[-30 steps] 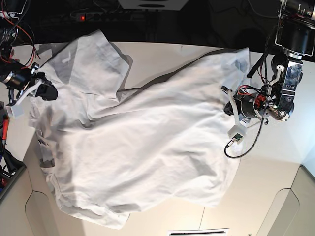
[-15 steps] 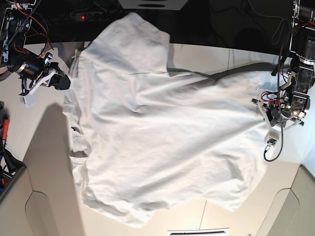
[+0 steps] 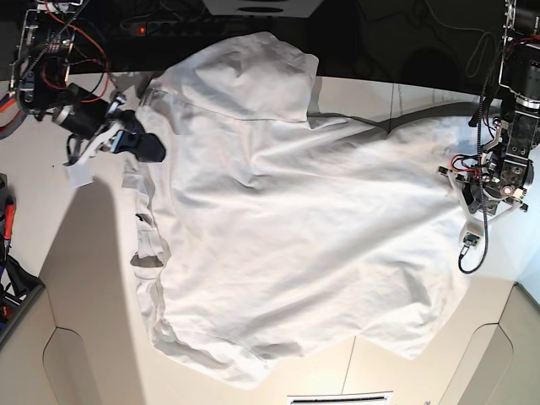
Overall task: Layout the t-shirt on the table in an organized manner, then fold the t-shirt properly
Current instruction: 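Drag the shirt edges apart with both grippers to spread it flat, then grasp the shoulder corners of the shirt with both grippers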
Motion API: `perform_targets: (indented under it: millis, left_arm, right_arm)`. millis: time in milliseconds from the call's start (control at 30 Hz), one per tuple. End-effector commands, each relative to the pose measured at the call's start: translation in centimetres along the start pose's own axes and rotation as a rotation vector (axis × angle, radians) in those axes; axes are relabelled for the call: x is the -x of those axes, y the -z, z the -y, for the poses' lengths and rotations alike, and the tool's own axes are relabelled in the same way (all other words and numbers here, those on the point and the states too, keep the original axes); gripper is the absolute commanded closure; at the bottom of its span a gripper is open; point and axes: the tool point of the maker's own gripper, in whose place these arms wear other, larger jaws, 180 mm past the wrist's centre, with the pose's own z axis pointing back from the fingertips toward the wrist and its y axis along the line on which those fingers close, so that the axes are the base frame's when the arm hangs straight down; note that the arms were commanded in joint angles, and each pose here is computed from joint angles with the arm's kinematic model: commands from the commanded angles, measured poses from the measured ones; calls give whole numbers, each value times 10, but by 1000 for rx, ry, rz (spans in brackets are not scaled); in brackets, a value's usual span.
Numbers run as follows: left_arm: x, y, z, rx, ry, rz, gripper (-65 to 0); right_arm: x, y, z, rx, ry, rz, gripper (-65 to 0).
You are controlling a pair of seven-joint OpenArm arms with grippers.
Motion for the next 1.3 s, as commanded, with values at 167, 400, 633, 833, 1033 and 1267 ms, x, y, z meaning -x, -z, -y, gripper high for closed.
perform_targets:
  millis: [167,400,633,833,1033,1267]
  left_arm:
    - [-1,0,12,51,-6,-1,0]
    - [-2,0,12,51,-7,-1,0]
    - [-8,-1,14,71,-38,17,0]
    - [-35,-4,4,62,-59,72,0]
    - [-81,-24,5,88,-56,200,-102]
    - [-133,-61,24,169,-23,372,-303]
  right_arm:
    - [21,35,-5,89,-181,-96,0]
    - [13,18,45,342,-301,-136,0]
    - [-18,-20,87,541,-391,-111,0]
    - [-28,-26,91,559,-385,-88,0]
    - [-33,-15,64,411,-356,-38,-202]
    - [-76,-38,42,326,-216,230,-269]
